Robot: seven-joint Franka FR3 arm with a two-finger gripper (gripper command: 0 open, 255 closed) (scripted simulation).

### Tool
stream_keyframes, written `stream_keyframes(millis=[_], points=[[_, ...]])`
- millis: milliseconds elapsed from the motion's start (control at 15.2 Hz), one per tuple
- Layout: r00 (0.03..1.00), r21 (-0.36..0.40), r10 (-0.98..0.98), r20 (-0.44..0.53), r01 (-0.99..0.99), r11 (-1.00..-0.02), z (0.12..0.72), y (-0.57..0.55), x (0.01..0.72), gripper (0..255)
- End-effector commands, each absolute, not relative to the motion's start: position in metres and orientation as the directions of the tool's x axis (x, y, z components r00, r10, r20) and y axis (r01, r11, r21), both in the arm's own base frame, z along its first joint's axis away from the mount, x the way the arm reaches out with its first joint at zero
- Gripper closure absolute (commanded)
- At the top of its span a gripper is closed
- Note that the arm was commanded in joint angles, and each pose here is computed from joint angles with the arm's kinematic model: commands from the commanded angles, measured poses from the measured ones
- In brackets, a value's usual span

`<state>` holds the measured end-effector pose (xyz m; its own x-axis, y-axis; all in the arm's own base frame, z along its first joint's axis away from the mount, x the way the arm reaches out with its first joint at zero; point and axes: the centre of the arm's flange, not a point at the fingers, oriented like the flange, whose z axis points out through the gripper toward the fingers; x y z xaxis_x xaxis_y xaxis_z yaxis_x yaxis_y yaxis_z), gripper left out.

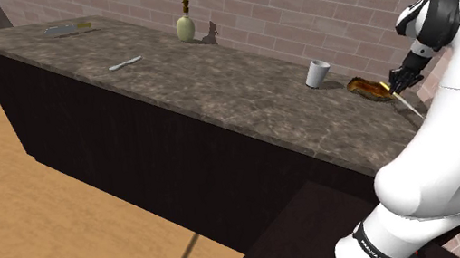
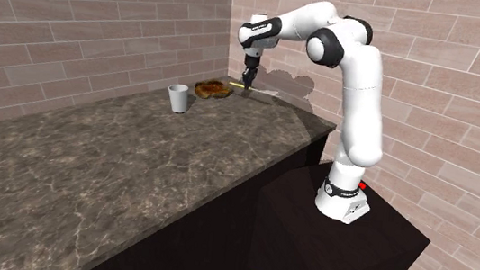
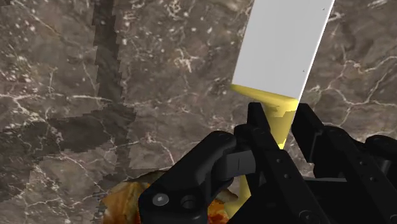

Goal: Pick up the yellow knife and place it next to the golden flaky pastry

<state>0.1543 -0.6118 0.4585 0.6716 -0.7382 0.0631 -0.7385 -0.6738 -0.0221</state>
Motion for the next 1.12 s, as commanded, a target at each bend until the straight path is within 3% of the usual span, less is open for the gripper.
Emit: stream_keyframes(millis=[0,594,1056], points=[[0.673,-0.023,-0.737,0.063,-0.737,-0.675,0.459,-0.630,0.139,255],[0.673,-0.023,-0.737,0.063,-0.737,-0.675,0.459,-0.719,0.057,255],[0.673,-0.023,-0.737,0.063,-0.737,-0.675,0.422,-0.719,0.057,255]])
